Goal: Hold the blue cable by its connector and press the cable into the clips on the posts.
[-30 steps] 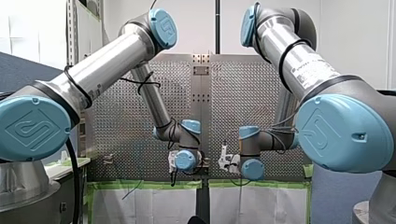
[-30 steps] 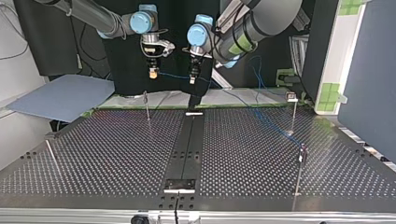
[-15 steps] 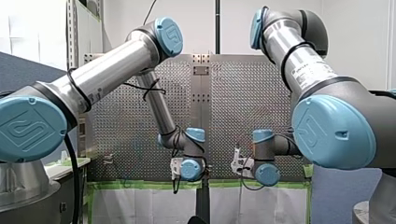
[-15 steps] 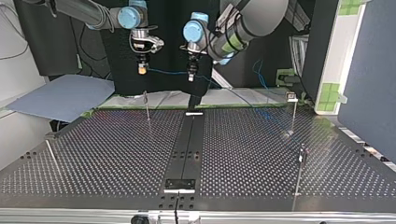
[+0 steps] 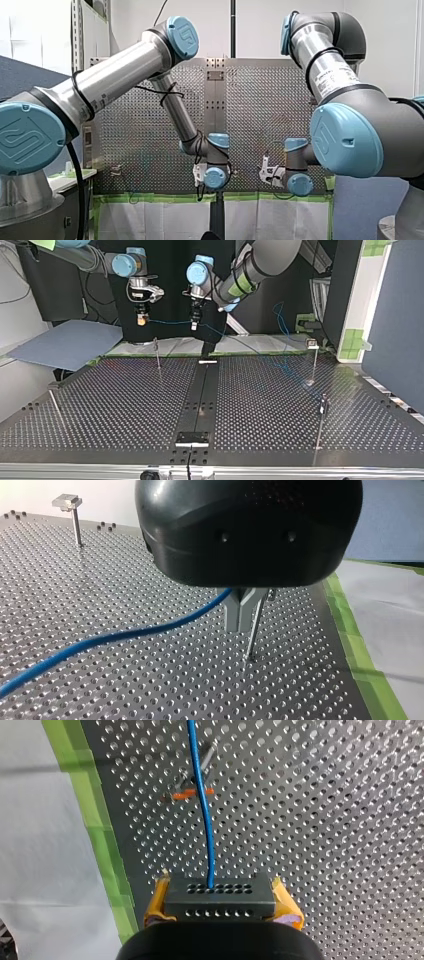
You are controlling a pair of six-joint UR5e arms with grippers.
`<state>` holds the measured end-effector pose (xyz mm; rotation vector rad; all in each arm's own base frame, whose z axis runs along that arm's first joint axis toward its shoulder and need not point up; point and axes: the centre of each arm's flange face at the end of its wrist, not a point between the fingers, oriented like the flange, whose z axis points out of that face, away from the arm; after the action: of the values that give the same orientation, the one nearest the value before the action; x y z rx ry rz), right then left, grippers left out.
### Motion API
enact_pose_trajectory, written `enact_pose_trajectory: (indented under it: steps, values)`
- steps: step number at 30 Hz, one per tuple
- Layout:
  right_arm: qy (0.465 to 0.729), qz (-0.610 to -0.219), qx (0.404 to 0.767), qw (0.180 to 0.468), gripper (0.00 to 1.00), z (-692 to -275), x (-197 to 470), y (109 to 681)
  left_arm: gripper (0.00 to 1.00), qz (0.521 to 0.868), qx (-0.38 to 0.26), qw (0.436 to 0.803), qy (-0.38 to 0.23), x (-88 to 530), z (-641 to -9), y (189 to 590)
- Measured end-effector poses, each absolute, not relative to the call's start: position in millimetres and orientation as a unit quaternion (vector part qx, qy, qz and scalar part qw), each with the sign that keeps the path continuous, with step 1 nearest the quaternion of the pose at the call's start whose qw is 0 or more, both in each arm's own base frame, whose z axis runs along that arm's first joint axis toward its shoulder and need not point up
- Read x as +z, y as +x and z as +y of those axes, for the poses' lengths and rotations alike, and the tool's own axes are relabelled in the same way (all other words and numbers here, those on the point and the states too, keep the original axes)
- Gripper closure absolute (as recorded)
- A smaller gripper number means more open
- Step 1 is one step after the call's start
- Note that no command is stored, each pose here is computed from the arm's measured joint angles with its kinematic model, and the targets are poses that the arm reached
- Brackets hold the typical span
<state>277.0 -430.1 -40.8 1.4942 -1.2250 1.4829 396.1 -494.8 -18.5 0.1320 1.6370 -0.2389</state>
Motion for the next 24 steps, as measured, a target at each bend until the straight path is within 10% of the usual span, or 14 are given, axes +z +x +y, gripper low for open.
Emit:
enact_pose_trajectory:
  steps: [24]
  values:
    - [0.545,-0.477,0.601,0.337,1.00,-483.1,-36.6,207.0,1.00,0.755,-0.089,0.643,0.093,-95.9,-543.2,379.8]
